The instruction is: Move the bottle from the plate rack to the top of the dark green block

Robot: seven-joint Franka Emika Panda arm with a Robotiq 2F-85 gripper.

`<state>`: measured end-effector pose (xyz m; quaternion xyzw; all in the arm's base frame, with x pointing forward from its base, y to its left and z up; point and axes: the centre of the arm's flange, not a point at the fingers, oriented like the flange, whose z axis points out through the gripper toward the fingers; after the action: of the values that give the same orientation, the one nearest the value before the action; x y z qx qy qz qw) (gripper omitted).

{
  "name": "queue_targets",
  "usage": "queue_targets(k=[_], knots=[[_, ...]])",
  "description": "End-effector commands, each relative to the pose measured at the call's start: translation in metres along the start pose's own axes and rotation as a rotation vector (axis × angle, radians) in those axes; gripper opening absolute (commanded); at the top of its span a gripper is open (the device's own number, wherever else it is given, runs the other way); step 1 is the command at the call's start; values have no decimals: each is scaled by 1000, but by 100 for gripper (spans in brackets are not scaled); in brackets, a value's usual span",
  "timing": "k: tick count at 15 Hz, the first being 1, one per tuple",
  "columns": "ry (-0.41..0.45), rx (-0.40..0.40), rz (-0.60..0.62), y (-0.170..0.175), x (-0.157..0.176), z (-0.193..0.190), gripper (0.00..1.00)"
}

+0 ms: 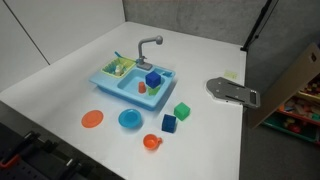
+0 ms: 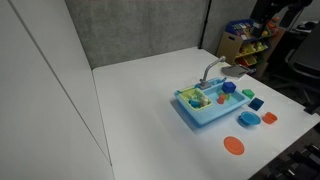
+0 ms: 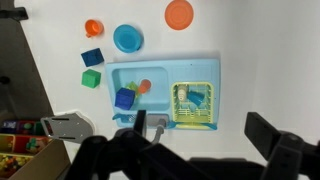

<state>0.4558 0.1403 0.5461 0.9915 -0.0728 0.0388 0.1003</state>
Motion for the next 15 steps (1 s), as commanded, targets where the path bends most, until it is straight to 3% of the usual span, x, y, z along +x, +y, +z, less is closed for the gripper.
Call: queue_targets(k=[1,8,15], knots=[[-58,74,-59,-5,35,-2,100],[-111,175,-31,-10,75,53,100],[-118,169,8,-14,102,133,100]])
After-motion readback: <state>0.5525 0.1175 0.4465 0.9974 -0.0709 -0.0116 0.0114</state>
